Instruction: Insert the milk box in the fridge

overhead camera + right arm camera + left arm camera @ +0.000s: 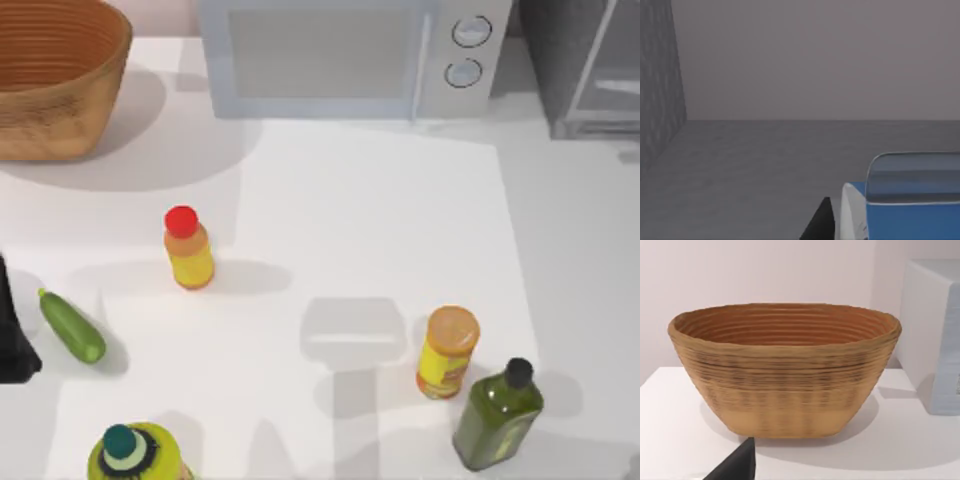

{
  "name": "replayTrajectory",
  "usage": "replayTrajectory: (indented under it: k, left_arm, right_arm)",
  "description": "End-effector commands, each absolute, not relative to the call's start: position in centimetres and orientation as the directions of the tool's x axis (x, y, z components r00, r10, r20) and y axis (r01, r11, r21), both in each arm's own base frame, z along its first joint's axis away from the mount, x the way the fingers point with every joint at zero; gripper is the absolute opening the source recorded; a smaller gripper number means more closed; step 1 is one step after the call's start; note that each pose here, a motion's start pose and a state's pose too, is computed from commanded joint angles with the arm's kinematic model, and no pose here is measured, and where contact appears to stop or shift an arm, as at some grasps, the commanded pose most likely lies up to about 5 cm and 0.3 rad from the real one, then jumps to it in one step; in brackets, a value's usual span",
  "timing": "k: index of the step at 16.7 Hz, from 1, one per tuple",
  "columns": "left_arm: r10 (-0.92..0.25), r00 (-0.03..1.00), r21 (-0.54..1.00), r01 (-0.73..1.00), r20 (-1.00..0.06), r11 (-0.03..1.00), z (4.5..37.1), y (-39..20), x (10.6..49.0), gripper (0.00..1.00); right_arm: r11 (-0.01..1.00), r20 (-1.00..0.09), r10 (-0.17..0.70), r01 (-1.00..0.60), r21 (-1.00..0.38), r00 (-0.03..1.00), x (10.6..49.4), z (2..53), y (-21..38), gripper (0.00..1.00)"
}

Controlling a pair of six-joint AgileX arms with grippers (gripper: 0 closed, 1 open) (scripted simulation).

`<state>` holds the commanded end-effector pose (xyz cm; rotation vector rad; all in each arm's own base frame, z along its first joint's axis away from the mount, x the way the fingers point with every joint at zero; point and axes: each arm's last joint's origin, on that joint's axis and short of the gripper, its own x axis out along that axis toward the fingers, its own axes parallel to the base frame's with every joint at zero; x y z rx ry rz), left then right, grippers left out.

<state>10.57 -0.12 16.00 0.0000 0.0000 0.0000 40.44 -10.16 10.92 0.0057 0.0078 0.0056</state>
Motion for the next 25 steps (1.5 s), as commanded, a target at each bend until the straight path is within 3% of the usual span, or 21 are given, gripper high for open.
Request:
replayTrajectory:
  k: [5, 10, 15, 21, 25]
  left_arm:
    - [0.000, 1.000, 0.000, 0.000, 0.000, 1.000, 16.0, -0.1, 10.6, 1.00]
    - [0.000, 1.000, 0.000, 0.000, 0.000, 1.000, 16.0, -0.1, 10.6, 1.00]
    - [0.000, 1.000, 0.000, 0.000, 0.000, 1.000, 16.0, -0.1, 10.6, 1.00]
    - [0.000, 1.000, 0.000, 0.000, 0.000, 1.000, 16.0, -0.1, 10.6, 1.00]
    - [0.000, 1.000, 0.000, 0.000, 0.000, 1.000, 16.0, -0.1, 10.6, 1.00]
  right_arm:
    - [1.000, -0.007, -0.007, 0.007, -0.001, 1.000, 41.7, 11.5, -12.3, 0.00]
    - [0.999, 0.104, 0.021, -0.017, -0.040, 0.994, 46.9, 15.5, -12.0, 0.00]
    - [1.000, -0.001, 0.002, -0.002, 0.003, 1.000, 51.8, 13.1, -10.9, 0.00]
    - [1.000, -0.008, 0.006, -0.006, 0.006, 1.000, 52.4, 12.9, -10.3, 0.00]
    - [1.000, -0.008, 0.006, -0.006, 0.006, 1.000, 52.4, 12.9, -10.3, 0.30]
